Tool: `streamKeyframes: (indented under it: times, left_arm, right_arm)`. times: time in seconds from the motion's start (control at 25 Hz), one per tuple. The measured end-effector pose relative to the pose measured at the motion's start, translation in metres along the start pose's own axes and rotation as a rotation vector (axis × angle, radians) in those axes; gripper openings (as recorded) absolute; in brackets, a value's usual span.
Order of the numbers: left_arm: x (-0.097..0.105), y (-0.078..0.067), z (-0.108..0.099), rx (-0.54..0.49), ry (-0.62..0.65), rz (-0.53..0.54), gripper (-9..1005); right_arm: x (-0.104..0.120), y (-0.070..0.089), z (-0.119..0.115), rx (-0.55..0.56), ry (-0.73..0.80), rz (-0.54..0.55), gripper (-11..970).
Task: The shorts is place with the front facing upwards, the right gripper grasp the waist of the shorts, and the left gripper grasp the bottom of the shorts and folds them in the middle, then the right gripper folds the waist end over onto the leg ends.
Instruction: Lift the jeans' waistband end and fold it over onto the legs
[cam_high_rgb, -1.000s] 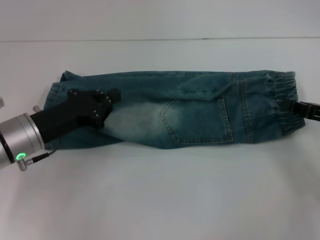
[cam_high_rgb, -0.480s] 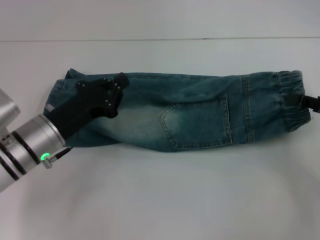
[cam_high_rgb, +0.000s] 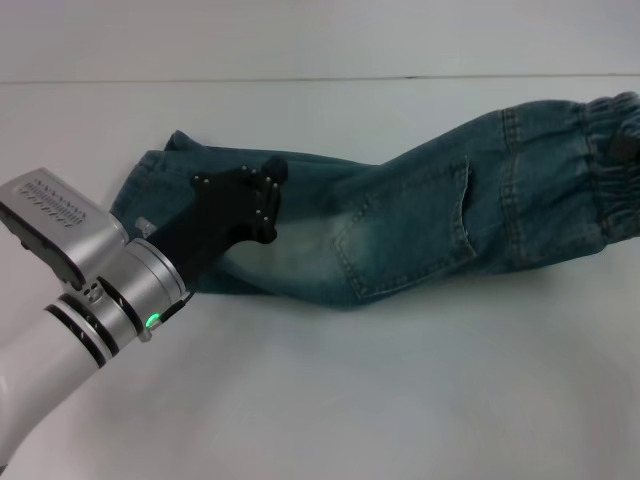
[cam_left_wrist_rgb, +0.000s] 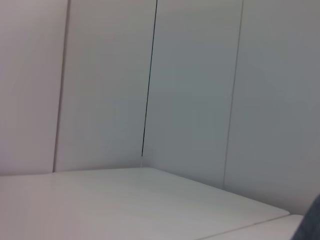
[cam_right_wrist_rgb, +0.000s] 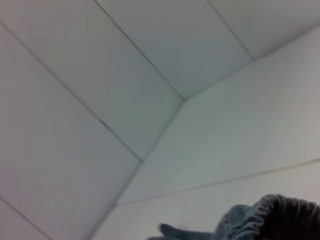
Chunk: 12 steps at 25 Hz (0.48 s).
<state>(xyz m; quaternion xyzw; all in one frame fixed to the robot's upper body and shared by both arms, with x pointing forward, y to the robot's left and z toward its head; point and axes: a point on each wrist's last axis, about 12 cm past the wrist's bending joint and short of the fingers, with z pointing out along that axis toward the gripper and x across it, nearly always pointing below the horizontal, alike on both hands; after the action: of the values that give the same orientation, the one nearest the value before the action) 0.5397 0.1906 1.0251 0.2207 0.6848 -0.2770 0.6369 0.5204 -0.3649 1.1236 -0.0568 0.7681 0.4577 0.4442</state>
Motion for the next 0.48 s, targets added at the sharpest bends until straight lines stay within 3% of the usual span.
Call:
streamKeyframes:
  times: [0.48]
  left_arm:
    - [0.007, -0.014, 0.001, 0.011, 0.013, -0.032, 21]
  right_arm:
    - [-0.007, 0.012, -0.006, -0.084, -0.023, 0.005, 90]
